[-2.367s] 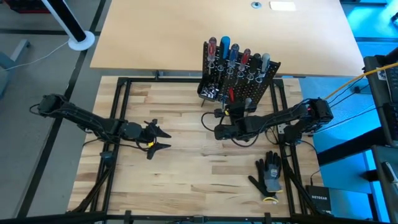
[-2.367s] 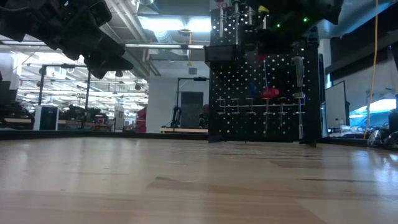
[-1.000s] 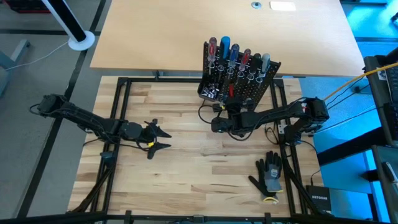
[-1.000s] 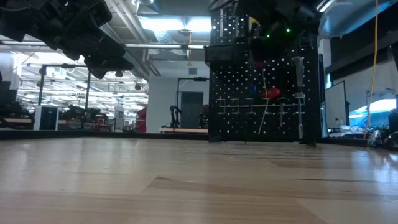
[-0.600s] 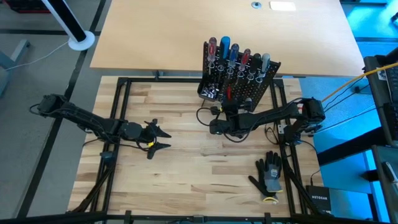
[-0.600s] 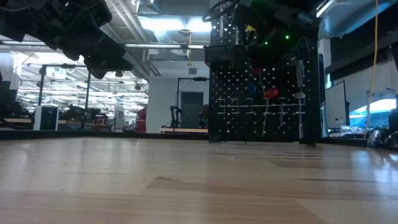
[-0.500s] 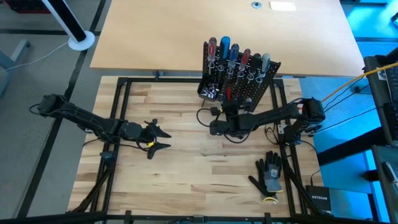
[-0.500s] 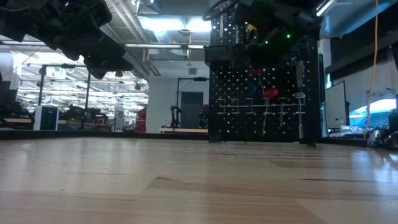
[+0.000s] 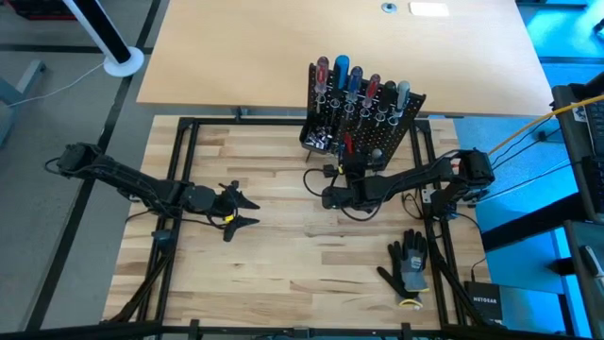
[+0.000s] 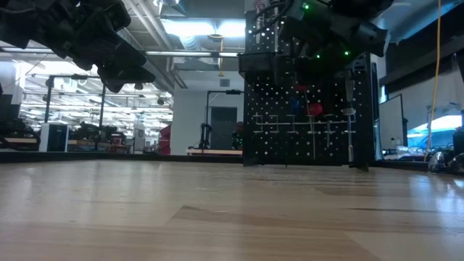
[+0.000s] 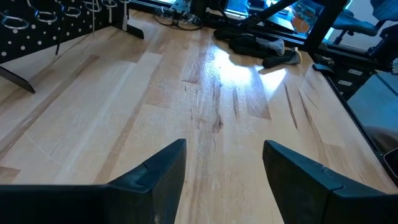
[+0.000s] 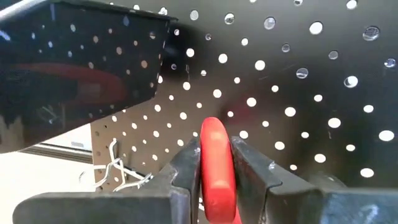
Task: Hang tools onto peg board
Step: Hang the red allen wrench on the black pegboard
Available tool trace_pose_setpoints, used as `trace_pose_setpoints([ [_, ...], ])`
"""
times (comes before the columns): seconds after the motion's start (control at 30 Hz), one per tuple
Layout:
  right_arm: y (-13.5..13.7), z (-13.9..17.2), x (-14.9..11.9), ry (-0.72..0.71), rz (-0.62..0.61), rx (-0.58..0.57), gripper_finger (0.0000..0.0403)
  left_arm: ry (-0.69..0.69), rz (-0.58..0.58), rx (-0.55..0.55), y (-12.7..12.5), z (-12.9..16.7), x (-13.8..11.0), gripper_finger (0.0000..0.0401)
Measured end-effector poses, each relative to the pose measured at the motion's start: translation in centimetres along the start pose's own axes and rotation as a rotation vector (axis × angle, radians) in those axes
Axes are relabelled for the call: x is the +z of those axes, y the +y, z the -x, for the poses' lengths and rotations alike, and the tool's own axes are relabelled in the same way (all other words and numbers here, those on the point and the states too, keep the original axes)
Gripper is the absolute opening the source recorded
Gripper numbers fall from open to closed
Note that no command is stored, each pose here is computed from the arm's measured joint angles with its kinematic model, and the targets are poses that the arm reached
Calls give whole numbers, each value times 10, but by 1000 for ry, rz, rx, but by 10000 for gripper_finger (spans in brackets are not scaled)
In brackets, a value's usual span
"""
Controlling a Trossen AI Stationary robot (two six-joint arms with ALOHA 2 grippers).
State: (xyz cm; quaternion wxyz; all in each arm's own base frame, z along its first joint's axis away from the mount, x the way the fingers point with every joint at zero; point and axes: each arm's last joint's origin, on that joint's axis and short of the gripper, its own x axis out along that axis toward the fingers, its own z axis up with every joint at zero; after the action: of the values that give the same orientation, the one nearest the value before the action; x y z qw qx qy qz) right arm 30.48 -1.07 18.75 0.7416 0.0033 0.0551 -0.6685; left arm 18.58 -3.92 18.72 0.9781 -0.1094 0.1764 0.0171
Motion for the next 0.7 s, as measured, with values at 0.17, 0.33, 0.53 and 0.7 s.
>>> trace_pose_setpoints([
  [0.17, 0, 0, 0, 2, 4, 1, 69, -1, -1, 0, 0, 0, 0, 203],
  [0.33, 0, 0, -1, 25, 9, 12, 70, -1, 0, 0, 0, 0, 0, 203],
  [0.53, 0, 0, -1, 28, 14, 14, 76, -1, 0, 0, 0, 0, 0, 203],
  [0.7, 0, -1, -8, 95, 44, 48, 116, -1, 0, 0, 0, 0, 0, 203],
])
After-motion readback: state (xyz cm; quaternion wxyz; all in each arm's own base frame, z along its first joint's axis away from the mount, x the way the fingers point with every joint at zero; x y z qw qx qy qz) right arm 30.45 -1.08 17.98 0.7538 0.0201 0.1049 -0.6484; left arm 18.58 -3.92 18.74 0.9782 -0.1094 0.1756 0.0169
